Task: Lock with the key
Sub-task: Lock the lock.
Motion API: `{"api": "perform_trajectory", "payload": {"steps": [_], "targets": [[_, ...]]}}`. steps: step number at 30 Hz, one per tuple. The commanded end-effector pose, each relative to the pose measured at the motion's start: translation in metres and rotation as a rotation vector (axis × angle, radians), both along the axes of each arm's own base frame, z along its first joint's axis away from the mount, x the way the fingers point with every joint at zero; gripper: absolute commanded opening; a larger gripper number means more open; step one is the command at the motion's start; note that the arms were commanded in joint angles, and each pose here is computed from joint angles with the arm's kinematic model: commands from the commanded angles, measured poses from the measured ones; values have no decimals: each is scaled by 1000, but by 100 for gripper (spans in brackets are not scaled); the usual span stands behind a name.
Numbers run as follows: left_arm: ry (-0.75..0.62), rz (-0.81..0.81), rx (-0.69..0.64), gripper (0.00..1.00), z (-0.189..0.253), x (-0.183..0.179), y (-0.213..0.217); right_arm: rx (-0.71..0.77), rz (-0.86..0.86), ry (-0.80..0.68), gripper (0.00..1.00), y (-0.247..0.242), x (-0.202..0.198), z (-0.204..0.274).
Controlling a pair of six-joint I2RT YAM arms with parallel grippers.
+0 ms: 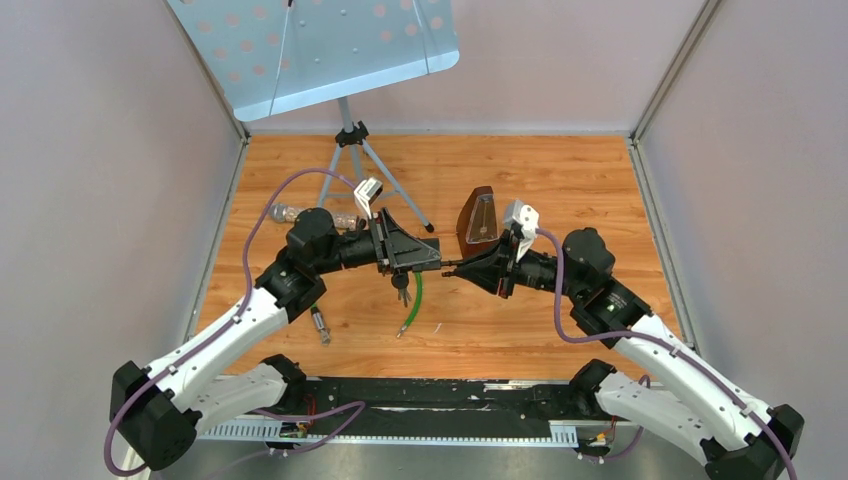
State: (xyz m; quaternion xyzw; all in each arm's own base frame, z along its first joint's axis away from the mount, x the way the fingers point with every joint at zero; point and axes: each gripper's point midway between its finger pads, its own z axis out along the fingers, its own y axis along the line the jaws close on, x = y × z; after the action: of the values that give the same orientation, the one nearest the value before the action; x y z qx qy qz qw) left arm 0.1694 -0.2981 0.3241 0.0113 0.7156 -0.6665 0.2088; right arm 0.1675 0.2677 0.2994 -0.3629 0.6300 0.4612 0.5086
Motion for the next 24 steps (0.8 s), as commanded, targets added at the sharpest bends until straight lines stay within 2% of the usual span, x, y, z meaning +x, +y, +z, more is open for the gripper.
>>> {"api": "perform_trajectory", "payload": {"steps": [1, 6, 7, 8, 11, 12, 14, 18, 22, 23, 24], "targets": [[69, -100, 33, 0, -14, -27, 7, 44, -321, -373, 9, -36, 56, 42], [126, -114, -14, 0, -11, -32, 8, 140, -327, -553, 14, -38, 48, 59], [130, -115, -22, 0, -10, -32, 8, 160, -326, -567, 19, -38, 47, 61], [130, -113, -35, 0, -8, -32, 8, 171, -319, -568, 30, -37, 47, 62], [109, -90, -48, 0, -5, -28, 8, 147, -304, -490, 54, -31, 50, 53], [101, -81, -50, 0, -6, -26, 8, 118, -286, -457, 59, -29, 49, 47], [67, -52, -64, 0, -4, -20, 7, 67, -266, -353, 68, -26, 48, 31], [-53, -1, -52, 0, 0, -4, 5, 43, -272, -71, 77, -28, 37, 13], [-199, 14, 39, 0, -6, 5, 4, 166, -367, 216, 83, -36, 31, 25], [-280, 15, 60, 0, -1, 7, 5, 204, -398, 295, 83, -38, 31, 28], [-293, 14, 97, 0, -7, 7, 7, 252, -431, 416, 84, -39, 30, 29]]}}
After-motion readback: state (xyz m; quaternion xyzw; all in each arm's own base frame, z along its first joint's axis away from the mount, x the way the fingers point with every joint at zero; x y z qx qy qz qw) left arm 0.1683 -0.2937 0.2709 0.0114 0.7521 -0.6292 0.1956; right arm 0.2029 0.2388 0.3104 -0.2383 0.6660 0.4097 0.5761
